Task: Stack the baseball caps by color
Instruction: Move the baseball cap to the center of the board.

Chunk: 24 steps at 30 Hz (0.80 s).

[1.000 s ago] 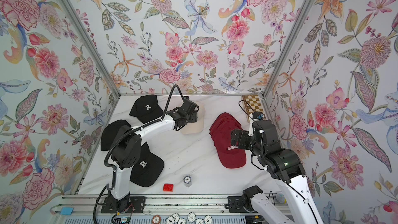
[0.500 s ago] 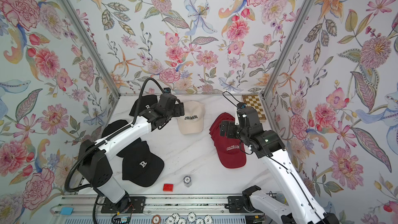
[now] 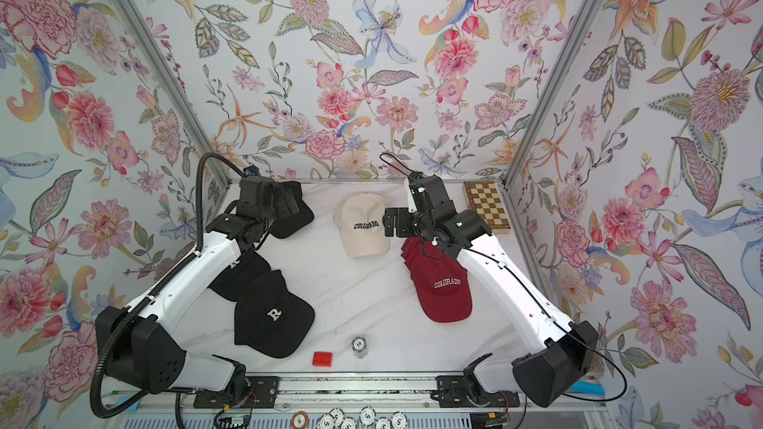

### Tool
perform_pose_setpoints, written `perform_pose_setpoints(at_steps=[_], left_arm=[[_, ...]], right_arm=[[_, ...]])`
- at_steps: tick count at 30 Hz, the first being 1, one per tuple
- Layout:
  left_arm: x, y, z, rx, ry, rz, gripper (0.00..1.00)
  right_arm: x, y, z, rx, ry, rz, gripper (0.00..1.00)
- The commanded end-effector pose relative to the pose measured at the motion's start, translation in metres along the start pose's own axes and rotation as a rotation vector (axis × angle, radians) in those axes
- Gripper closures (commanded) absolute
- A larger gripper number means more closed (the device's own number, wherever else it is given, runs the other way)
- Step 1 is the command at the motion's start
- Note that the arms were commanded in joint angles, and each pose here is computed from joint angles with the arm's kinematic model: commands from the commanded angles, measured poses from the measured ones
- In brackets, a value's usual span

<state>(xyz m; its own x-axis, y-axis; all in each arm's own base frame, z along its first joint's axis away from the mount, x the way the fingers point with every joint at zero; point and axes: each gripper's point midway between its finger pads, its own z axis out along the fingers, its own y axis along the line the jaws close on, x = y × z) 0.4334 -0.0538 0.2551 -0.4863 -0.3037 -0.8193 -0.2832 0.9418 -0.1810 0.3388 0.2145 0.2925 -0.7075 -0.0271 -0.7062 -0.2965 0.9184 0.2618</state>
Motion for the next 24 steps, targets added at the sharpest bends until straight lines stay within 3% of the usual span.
perform_pose_setpoints(at_steps=[1,17,24], left_arm=[[-0.006,0.016,0.022,-0.039,0.033,0.013,0.04],[-0.072,0.047,0.192,-0.258,0.037,0.039,0.05],[-0.073,0.034,0.255,-0.154,0.074,0.106,0.04]], right_arm=[[-0.017,0.013,0.0,-0.03,-0.034,-0.032,0.01],[-0.024,0.0,0.02,0.015,-0.016,0.0,0.01],[-0.023,-0.021,0.021,0.043,-0.003,0.042,0.01]])
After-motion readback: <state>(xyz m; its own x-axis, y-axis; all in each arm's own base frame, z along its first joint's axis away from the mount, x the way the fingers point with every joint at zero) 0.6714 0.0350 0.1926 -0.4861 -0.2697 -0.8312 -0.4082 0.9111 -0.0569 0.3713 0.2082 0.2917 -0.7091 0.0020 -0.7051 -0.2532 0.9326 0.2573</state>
